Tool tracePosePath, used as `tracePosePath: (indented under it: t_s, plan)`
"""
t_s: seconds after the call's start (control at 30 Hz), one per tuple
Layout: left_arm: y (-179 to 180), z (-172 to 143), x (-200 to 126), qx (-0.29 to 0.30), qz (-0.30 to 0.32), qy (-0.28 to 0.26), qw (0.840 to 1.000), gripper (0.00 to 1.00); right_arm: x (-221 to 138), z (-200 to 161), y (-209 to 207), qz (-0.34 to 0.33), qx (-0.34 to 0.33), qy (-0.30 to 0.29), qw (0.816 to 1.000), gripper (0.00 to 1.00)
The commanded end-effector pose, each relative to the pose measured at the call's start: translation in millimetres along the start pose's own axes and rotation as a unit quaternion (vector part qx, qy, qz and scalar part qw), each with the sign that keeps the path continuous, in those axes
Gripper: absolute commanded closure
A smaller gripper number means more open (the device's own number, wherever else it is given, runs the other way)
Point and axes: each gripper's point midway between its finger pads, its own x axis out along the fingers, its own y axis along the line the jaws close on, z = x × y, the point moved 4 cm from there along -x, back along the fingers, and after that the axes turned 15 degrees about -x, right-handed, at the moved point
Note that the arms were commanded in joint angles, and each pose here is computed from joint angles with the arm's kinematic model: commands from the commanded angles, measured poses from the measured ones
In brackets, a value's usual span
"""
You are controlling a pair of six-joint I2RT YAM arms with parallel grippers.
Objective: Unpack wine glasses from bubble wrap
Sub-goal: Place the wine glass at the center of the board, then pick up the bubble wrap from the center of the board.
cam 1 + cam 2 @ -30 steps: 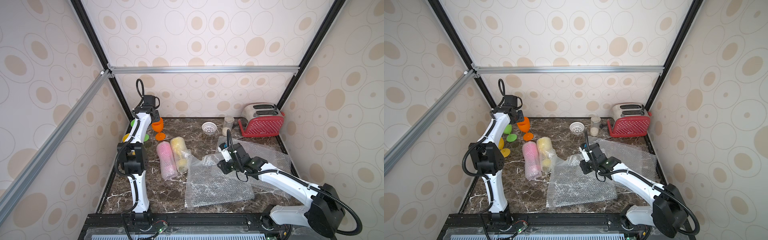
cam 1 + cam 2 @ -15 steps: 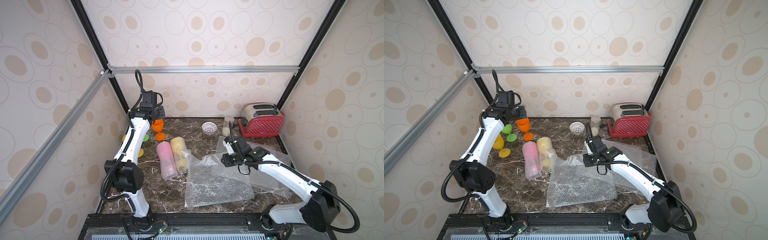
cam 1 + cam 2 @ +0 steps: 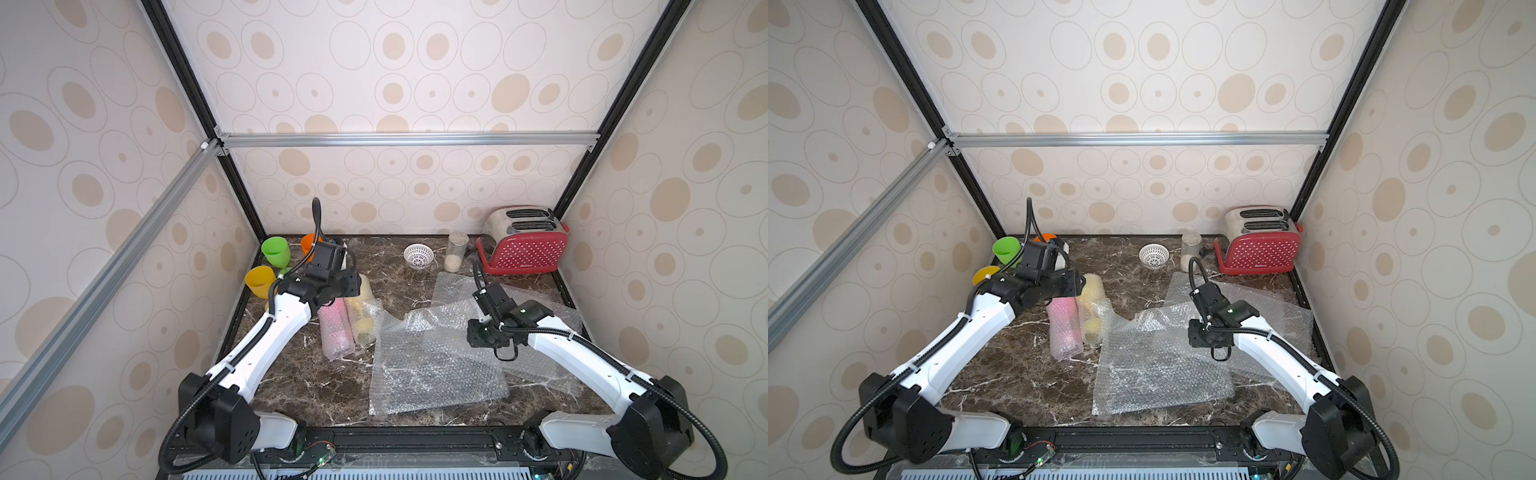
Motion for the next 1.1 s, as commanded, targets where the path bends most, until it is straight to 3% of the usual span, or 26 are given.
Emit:
tracePosePath:
  t_s: [0.0, 0.2, 0.5, 0.83, 1.07]
  plan:
    - [-12.3, -24.9, -5.2, -0.019, -0.051, 0.010, 0.998, 0.48, -6.4, -19.7, -17.8, -0.036, 0.033, 0.015, 0.999, 0.63]
    - [-2.6, -83.4, -8.2, -0.028, -0.092, 0.062, 0.993, 0.48, -8.6, -40.8, -32.6, -0.062, 0.064, 0.015, 0.996, 0.59]
    - [9.7, -147.3, 11.6, -0.020, -0.079, 0.141, 0.987, 0.44, 12.1, -65.1, -47.0, -0.090, 0.108, 0.051, 0.989, 0.47]
    - [14.8, -182.3, 33.8, -0.026, -0.077, 0.180, 0.980, 0.44, 46.0, -77.5, -50.3, -0.058, 0.146, 0.074, 0.985, 0.47]
    - [19.8, -194.7, 43.7, -0.028, -0.070, 0.194, 0.978, 0.51, 63.5, -84.7, -46.8, -0.042, 0.148, 0.109, 0.982, 0.51]
